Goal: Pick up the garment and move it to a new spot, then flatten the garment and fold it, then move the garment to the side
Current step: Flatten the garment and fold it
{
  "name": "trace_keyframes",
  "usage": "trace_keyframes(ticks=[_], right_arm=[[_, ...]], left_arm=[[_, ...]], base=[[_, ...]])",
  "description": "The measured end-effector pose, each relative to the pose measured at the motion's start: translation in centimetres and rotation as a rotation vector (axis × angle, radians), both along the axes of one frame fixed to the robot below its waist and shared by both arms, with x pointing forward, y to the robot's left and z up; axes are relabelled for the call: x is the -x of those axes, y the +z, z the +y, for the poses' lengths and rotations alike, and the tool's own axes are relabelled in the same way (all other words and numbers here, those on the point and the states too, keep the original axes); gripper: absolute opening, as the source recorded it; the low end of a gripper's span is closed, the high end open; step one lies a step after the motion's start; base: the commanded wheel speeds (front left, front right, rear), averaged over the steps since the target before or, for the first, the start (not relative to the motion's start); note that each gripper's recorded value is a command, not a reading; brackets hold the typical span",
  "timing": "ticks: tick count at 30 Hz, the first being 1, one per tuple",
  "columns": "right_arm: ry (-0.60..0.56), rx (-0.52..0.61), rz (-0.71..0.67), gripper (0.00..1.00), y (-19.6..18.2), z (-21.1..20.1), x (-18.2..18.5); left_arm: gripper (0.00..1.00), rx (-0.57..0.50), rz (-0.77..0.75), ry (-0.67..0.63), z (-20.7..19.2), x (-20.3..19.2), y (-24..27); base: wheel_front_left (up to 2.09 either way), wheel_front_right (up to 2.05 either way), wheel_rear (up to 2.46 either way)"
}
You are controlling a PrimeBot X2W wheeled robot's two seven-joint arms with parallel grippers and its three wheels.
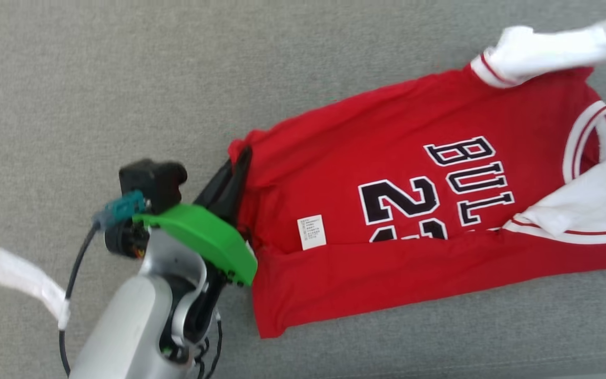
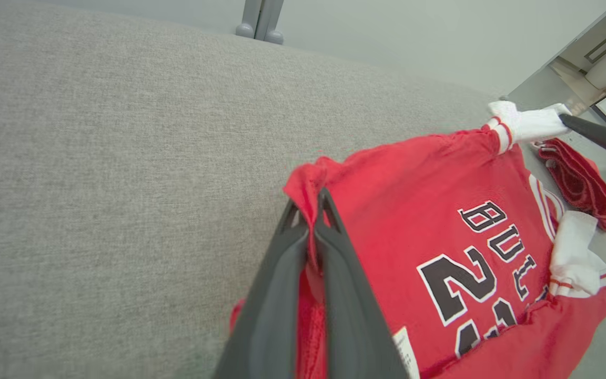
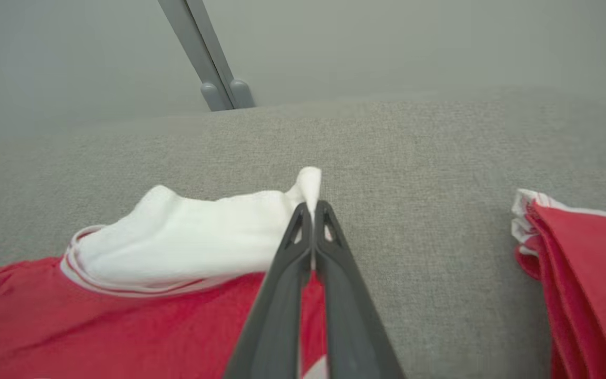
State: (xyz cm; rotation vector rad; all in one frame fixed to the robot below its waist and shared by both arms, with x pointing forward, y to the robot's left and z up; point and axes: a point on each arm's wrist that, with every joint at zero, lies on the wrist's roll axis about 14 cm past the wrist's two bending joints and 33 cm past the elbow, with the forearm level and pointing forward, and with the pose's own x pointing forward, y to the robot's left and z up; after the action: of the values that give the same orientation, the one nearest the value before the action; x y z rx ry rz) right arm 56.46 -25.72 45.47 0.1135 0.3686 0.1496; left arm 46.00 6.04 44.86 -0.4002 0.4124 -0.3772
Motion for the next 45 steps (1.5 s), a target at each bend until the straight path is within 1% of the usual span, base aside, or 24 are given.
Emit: trace_keyframes(ticks=[5,8,13,16,22,25,26,28,29,30,31,34,37,40,42,43,45], right_arm=[[-0.06,-0.05,-0.02,0.0,0.9,-2.1,4.2],[-0.078,-0.073,-0.018,0.0,1.0,-2.5,6.4],[-0.114,-0.117,-0.002,0.0,0.7,-2.7,9.4],[-0.13,-0.134,0.005,0.0,0.4,-2.6,10.5],[-0.144,-0.158,0.007,0.0,0.3,-2.3,11.1],[-0.153,-0.162,0.025,0.0,-0.2,-2.4,11.7],[-0.152,-0.158,0.039,0.0,-0.5,-2.4,12.0],[-0.151,-0.139,0.066,0.0,-1.1,-2.4,12.6],[-0.15,-0.129,0.08,0.34,-1.5,-2.4,13.0],[-0.142,-0.114,0.098,1.0,-1.9,-2.3,13.3],[-0.133,-0.107,0.125,1.0,-2.4,-2.1,13.7],[-0.122,-0.095,0.202,1.0,-3.9,-1.9,15.0],[-0.148,-0.047,0.213,1.0,-3.6,-3.5,15.2],[-0.179,-0.046,0.16,1.0,-1.9,-4.5,13.9],[-0.18,-0.028,0.144,1.0,-1.0,-4.8,12.9],[-0.179,-0.023,0.144,1.0,-0.7,-4.7,12.5],[-0.176,-0.021,0.165,1.0,-1.0,-4.5,12.0]], left_arm=[[0.0,0.061,-0.015,0.02,-0.6,2.4,1.1],[0.0,0.081,0.0,0.013,-1.0,3.9,1.2],[0.0,0.077,0.02,0.006,-1.0,5.4,0.8],[0.0,0.083,0.016,0.006,-1.1,5.6,0.9],[0.0,0.079,0.008,0.014,-0.9,5.7,0.8],[0.0,0.072,0.022,-0.003,-1.0,6.2,0.2],[0.13,0.066,0.035,-0.008,-1.0,6.6,-0.2],[0.26,0.057,0.061,-0.026,-1.1,7.4,-1.0],[0.41,0.05,0.074,-0.03,-1.2,7.8,-1.5],[0.8,0.039,0.086,-0.033,-1.0,8.2,-1.9],[1.0,0.022,0.096,-0.038,-0.9,8.5,-2.4],[1.0,-0.035,0.101,-0.043,-0.2,9.3,-3.4],[1.0,-0.096,0.039,0.013,1.1,9.2,-3.4],[1.0,-0.095,-0.084,0.089,1.7,8.6,-1.8],[1.0,-0.097,-0.153,0.131,2.0,8.6,-1.1],[1.0,-0.099,-0.179,0.156,2.1,8.6,-0.9],[1.0,-0.126,-0.227,0.162,1.9,8.6,-0.4]], base=[[0.0,0.0,0.0],[0.0,0.0,0.0],[0.0,0.0,0.0],[0.0,0.0,0.0],[0.0,0.0,0.0],[0.0,0.0,0.0],[0.0,0.0,0.0],[0.0,0.0,0.0],[0.0,0.0,0.0],[0.0,0.0,0.0],[0.0,0.0,0.0],[0.0,0.0,0.0],[0.0,0.0,0.0],[0.0,0.0,0.0],[0.0,0.0,0.0],[0.0,0.0,0.0],[0.0,0.0,0.0]])
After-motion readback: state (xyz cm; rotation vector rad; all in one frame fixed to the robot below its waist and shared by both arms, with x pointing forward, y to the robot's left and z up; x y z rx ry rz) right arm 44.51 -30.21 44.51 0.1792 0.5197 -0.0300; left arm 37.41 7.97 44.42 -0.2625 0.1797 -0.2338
